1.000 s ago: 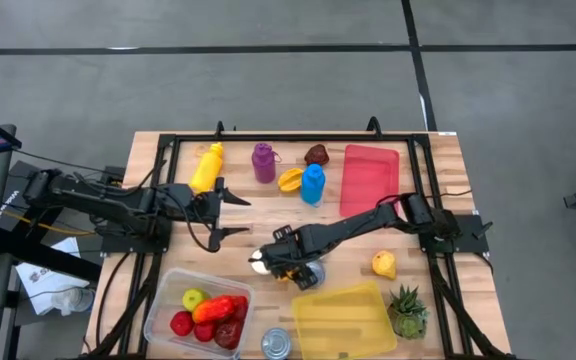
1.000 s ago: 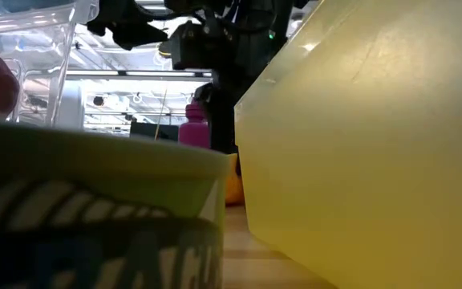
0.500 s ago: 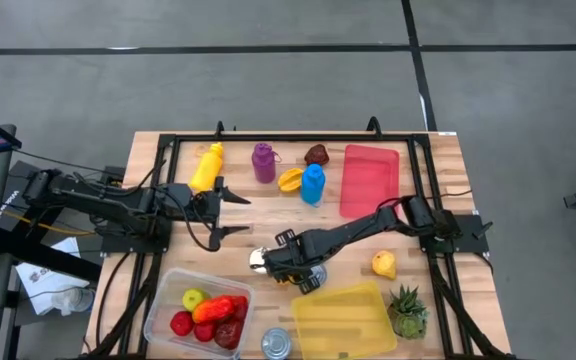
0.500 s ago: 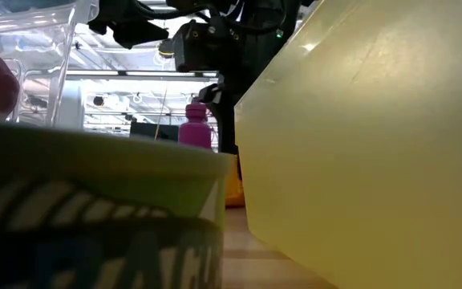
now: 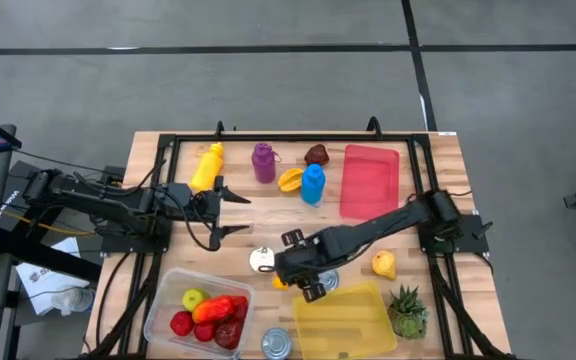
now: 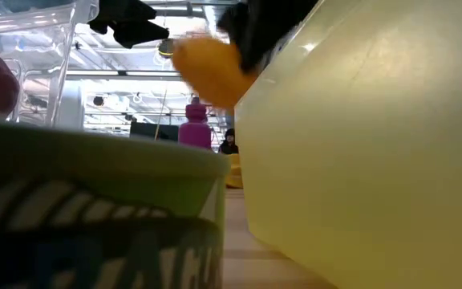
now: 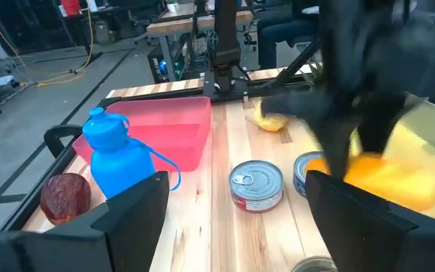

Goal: Pick & Place Food Item
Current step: Put the yellow mango into the transparent bin

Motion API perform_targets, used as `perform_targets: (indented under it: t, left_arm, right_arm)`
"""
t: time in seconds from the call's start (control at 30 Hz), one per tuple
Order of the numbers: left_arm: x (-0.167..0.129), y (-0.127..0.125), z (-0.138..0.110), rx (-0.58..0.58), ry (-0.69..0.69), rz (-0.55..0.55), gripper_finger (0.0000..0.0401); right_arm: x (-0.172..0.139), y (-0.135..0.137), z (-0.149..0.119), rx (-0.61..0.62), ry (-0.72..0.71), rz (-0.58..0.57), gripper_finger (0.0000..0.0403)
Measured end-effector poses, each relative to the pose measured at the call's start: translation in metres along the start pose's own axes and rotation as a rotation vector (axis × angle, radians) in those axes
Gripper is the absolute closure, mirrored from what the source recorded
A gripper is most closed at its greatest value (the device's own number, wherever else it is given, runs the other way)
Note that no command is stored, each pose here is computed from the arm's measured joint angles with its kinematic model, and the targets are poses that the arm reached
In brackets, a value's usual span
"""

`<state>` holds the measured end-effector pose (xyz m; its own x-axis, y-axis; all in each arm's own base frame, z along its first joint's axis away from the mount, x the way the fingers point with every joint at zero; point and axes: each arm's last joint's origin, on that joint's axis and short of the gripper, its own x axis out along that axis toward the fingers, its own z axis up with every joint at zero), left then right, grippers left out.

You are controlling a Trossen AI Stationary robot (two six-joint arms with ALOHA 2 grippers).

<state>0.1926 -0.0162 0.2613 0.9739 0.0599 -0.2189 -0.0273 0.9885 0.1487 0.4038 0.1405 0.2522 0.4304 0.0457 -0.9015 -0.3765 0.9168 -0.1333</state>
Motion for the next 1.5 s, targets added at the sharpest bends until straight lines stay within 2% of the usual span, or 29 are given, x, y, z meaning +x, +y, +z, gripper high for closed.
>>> perform_targets:
  t: [0.17, 0.27, 0.47, 0.57, 0.7, 0.83, 0.93, 1.1, 1.27, 1.43, 1.5]
  left_arm:
    - [0.000, 0.000, 0.001, -0.002, -0.014, 0.002, 0.0099]
    - [-0.002, 0.001, 0.003, 0.001, -0.024, 0.003, 0.0099]
    - [-0.009, 0.002, 0.006, 0.000, -0.052, 0.005, 0.0099]
    - [-0.014, 0.003, 0.009, -0.002, -0.076, 0.008, 0.0099]
    - [-0.024, 0.006, 0.014, -0.005, -0.118, 0.016, 0.0099]
    - [-0.032, 0.010, 0.017, -0.012, -0.145, 0.035, 0.0099]
    - [-0.038, 0.013, 0.020, -0.019, -0.174, 0.051, 0.0099]
    - [-0.044, 0.017, 0.020, -0.018, -0.175, 0.085, 0.0099]
    - [-0.047, 0.020, 0.017, -0.009, -0.147, 0.128, 0.0099]
    - [-0.047, 0.021, 0.017, -0.011, -0.145, 0.132, 0.0099]
    - [-0.047, 0.021, 0.017, -0.012, -0.143, 0.131, 0.0099]
  right_arm:
    - [-0.054, 0.003, 0.025, -0.023, -0.419, 0.075, 0.0241]
    - [-0.070, 0.004, 0.029, -0.071, -0.668, 0.105, 0.0241]
    - [-0.058, 0.005, 0.012, -0.124, -1.092, 0.056, 0.0241]
    - [-0.040, 0.003, 0.002, -0.103, -1.232, 0.026, 0.0241]
    - [-0.017, -0.004, -0.001, -0.058, -1.251, 0.026, 0.0241]
    - [0.001, -0.013, 0.012, -0.013, -1.214, 0.049, 0.0241]
    - [0.016, -0.020, 0.022, -0.001, -1.130, 0.100, 0.0245]
    - [0.041, -0.027, 0.044, 0.015, -0.967, 0.119, 0.0245]
    - [0.049, -0.030, 0.062, -0.011, -0.876, 0.122, 0.0245]
    - [0.053, -0.034, 0.066, -0.022, -0.831, 0.121, 0.0245]
    - [0.054, -0.036, 0.065, -0.019, -0.825, 0.117, 0.0226]
